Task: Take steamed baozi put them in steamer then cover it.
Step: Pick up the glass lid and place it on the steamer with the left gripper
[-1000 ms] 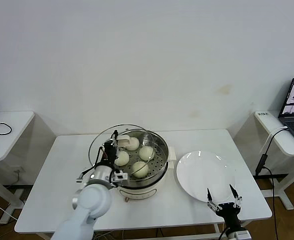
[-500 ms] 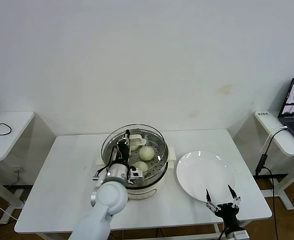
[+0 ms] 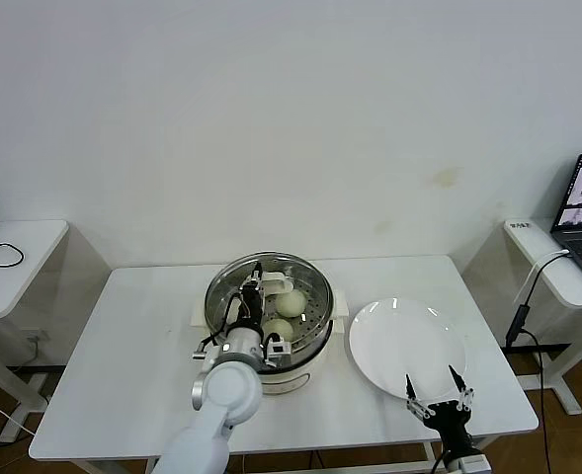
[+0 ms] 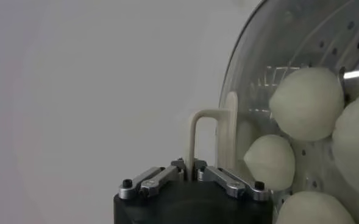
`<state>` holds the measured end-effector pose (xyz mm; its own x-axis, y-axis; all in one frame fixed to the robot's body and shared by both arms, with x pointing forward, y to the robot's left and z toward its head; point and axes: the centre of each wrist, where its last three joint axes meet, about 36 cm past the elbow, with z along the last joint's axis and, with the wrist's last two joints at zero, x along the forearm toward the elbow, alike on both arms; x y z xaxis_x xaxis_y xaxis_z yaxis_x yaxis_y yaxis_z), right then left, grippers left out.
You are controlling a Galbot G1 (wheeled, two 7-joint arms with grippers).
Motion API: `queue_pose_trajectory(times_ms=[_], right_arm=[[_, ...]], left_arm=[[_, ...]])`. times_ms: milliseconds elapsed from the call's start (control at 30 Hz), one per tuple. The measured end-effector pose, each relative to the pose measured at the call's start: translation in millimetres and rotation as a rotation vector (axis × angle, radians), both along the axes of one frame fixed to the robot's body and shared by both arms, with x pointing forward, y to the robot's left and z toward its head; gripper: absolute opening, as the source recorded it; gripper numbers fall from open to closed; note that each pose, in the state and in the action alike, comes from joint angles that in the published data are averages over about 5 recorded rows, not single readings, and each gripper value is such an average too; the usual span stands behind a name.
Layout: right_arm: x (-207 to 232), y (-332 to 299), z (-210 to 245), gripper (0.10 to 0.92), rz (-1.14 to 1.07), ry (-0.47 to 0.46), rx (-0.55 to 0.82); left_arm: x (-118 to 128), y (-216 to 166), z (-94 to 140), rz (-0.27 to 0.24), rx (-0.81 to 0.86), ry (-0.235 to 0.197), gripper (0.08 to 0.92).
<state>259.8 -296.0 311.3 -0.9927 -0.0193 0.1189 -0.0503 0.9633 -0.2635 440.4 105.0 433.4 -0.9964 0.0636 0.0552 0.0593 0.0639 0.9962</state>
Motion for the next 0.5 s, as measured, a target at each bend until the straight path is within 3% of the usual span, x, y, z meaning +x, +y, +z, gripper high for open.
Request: queue_pose_trajectory(times_ms=[500], right_arm=[[-1.4, 3.9, -2.9, 0.823, 0.010, 0.005, 0.002]], left_arm=[[-6.3, -4.4, -1.7, -0.004, 0.010, 0.009, 0.150]])
